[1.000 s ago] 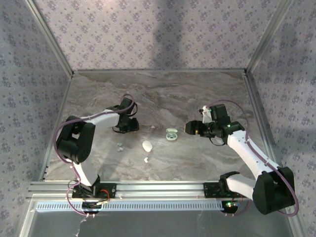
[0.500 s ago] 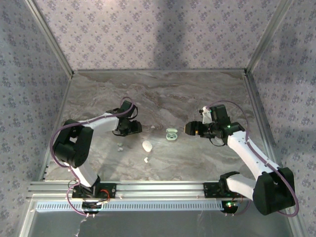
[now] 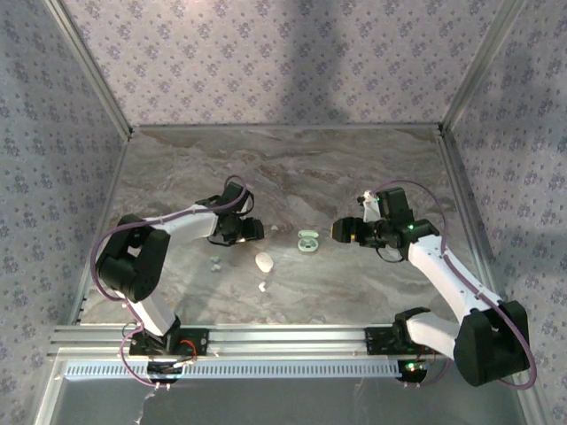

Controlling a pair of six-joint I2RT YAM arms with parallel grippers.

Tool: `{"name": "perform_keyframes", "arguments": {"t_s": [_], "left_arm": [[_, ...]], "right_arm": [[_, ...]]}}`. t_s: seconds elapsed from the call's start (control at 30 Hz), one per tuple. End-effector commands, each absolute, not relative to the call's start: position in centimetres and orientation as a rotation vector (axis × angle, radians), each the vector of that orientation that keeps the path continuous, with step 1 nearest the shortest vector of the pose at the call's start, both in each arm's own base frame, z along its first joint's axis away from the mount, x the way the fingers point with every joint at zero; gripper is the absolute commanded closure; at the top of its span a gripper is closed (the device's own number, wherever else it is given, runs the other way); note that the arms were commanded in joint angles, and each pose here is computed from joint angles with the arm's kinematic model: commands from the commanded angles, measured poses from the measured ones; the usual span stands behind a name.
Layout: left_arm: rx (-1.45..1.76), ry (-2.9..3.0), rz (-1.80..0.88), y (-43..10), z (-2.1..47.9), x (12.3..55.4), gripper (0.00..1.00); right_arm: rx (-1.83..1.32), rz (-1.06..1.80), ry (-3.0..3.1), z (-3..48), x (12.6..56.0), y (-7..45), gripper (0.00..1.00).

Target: Insert the wireless bluetooth earbuds into the charging case

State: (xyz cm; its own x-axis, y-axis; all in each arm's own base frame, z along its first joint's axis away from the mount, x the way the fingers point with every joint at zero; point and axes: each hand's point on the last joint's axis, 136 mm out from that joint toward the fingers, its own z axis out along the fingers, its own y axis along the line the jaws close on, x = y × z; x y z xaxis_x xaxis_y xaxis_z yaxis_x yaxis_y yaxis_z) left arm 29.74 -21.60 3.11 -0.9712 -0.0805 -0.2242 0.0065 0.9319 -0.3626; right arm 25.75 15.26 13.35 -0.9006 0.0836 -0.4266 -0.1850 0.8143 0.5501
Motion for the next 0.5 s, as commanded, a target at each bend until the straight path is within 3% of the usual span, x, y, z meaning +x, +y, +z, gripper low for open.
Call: {"name": "perform_keyframes", "arguments": {"t_s": [0.0, 0.33, 0.47], "left_arm": [[-0.042, 2.833, -0.592, -22.9, 4.3, 30.0, 0.47], [-0.003, 2.771, -0.555, -22.3, 7.6, 29.6, 0.43], [0.02, 2.683, -0.438, -20.2, 10.7, 29.8, 0.26]], "right_arm": [[-0.091, 0.859, 2.555, 13.4, 25.4, 15.4, 0.24], [-0.13, 0.915, 2.529, 14.2, 25.1, 16.1, 0.17], [-0.154, 0.965, 2.515, 15.2, 24.9, 16.8, 0.13]]}}
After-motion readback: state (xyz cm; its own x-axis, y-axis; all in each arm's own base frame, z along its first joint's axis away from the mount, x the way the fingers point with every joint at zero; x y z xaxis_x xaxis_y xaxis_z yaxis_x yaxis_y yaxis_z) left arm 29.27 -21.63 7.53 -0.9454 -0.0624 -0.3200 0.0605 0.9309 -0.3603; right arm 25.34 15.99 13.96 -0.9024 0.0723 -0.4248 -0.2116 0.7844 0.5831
